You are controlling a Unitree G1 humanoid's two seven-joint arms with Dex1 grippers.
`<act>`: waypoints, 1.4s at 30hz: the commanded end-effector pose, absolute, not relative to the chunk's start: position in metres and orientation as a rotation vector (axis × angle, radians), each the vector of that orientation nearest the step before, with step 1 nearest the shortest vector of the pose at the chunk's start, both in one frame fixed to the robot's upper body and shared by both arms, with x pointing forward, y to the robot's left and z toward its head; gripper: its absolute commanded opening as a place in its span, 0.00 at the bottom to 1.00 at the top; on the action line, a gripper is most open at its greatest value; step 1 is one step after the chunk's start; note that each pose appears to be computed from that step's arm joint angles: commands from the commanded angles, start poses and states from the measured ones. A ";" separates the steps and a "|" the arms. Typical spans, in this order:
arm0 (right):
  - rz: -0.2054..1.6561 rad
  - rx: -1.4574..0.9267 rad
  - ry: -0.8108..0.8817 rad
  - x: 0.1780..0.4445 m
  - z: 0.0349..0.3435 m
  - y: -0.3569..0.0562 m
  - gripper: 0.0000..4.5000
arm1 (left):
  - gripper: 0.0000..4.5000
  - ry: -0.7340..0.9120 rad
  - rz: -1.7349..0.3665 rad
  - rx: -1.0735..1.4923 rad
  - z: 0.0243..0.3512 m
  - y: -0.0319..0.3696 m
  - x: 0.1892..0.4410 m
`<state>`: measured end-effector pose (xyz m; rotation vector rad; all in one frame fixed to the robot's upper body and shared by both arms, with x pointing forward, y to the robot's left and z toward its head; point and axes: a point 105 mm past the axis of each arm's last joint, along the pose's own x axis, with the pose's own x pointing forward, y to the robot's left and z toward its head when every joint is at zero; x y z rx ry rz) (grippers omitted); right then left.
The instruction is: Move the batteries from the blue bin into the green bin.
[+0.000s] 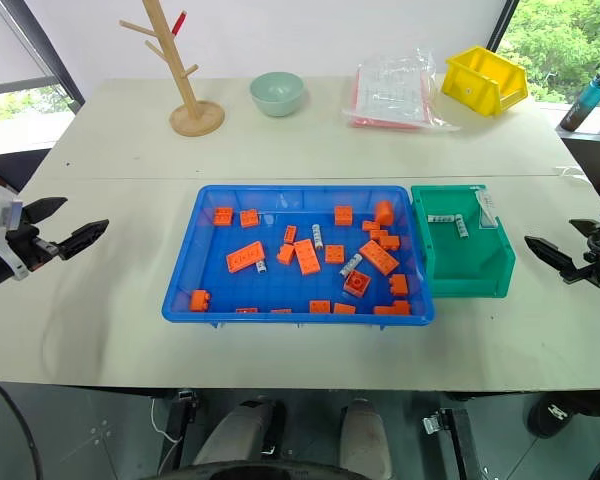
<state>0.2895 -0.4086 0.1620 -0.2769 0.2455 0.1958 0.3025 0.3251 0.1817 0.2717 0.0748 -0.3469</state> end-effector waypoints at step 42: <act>1.484 -0.627 0.145 0.340 0.208 -0.051 0.99 | 1.00 0.068 -0.998 0.338 0.231 0.220 0.273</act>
